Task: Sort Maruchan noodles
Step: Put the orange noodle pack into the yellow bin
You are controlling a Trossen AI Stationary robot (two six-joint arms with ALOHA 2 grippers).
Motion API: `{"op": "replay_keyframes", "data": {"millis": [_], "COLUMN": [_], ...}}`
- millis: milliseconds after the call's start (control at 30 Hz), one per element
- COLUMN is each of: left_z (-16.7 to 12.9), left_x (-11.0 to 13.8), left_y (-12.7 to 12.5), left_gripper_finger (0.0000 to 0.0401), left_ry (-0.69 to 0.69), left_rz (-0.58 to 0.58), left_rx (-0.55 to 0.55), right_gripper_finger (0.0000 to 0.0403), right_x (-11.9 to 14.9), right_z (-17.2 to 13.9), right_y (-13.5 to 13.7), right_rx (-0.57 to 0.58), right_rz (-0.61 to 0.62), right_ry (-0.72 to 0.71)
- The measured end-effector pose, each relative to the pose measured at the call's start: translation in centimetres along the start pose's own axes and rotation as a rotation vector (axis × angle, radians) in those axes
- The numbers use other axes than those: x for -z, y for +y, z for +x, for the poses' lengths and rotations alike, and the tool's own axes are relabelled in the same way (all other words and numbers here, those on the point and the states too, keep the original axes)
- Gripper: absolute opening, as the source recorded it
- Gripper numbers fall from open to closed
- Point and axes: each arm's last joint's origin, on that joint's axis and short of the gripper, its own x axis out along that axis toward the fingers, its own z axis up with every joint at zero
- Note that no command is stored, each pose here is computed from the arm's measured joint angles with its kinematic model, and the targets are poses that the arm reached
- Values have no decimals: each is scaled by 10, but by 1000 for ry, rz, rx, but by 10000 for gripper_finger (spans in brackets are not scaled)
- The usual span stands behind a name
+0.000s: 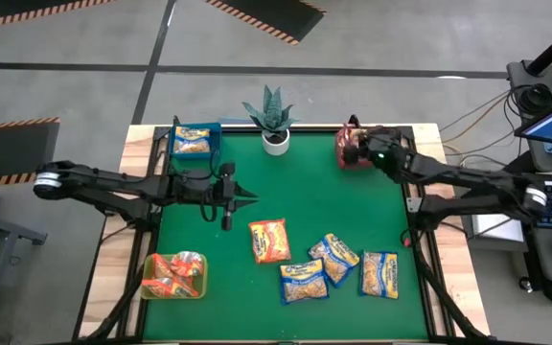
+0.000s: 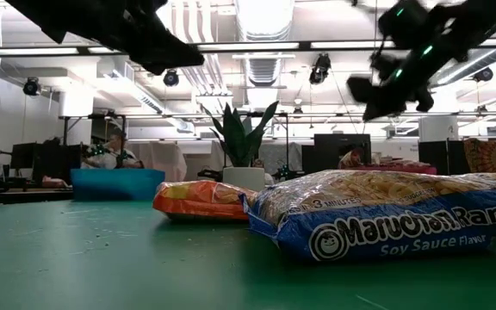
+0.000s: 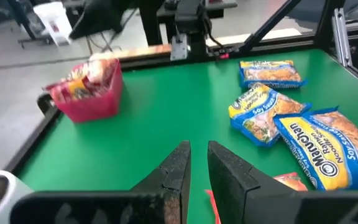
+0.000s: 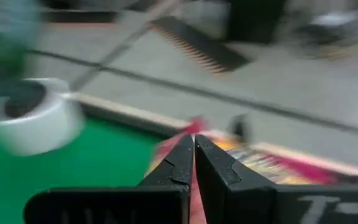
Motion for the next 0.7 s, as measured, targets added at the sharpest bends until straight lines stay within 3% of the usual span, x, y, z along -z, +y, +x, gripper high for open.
{"op": "replay_keyframes", "data": {"millis": [133,267,400,700], "left_z": [13,31,49,74], "left_x": [11,29,45,49], "left_y": [-2,-6,-11,-18], "left_gripper_finger": [38,38,38,49], "left_ry": [64,165,257,394], "left_rz": [-64,-160,-227,-284], "left_rx": [6,21,107,252], "right_gripper_finger": [9,9,9,9], "right_x": [10,30,54,83], "right_z": [-24,-40,-47,-44], "right_y": [7,19,30,47], "right_rx": [-334,-608,-679,-832], "right_rz": [69,30,-45,-3], "right_ry": [113,229,282,143]}}
